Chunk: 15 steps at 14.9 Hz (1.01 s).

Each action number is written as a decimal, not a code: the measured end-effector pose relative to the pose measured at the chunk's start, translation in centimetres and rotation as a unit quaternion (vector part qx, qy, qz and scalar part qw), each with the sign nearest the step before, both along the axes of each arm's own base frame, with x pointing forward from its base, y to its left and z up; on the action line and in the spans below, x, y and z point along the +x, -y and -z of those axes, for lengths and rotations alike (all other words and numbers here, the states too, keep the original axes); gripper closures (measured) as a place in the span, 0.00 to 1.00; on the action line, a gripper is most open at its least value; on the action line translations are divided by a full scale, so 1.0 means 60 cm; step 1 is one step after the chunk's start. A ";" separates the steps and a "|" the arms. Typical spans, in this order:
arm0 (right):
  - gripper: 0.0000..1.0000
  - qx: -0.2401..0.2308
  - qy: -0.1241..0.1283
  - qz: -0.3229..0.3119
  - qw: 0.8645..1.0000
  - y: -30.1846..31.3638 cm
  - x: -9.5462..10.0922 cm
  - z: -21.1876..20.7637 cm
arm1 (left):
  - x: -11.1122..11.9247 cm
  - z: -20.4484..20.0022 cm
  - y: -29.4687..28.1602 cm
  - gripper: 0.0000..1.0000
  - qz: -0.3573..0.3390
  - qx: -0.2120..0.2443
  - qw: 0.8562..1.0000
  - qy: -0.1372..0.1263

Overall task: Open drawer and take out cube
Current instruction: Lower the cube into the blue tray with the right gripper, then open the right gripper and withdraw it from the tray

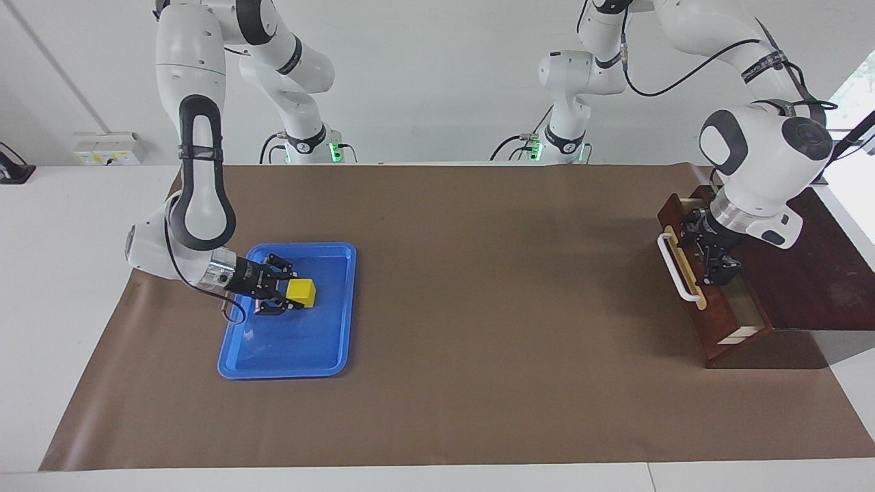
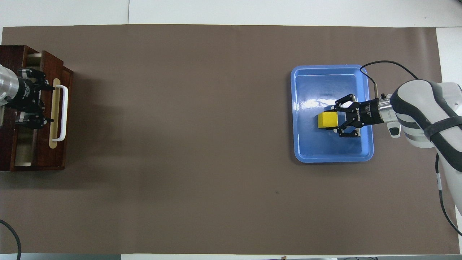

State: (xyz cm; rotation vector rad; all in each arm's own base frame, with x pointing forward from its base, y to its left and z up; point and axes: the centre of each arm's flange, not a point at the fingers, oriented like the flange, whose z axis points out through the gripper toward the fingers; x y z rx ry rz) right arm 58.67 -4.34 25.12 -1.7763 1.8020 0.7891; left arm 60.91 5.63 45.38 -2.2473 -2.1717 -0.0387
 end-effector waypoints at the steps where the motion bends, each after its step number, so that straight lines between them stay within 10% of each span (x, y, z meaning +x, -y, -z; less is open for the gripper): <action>1: 0.43 0.000 0.001 0.000 1.000 0.000 0.000 0.000 | -0.002 0.000 -0.016 0.00 0.003 0.000 1.000 0.000; 8: 0.10 -0.004 0.017 -0.015 1.000 0.014 0.016 -0.043 | -0.007 -0.001 -0.060 0.00 0.025 0.000 1.000 0.000; 15: 0.00 -0.139 0.101 -0.154 0.973 0.000 0.014 -0.320 | -0.015 -0.045 -0.049 0.00 0.069 -0.007 0.997 -0.025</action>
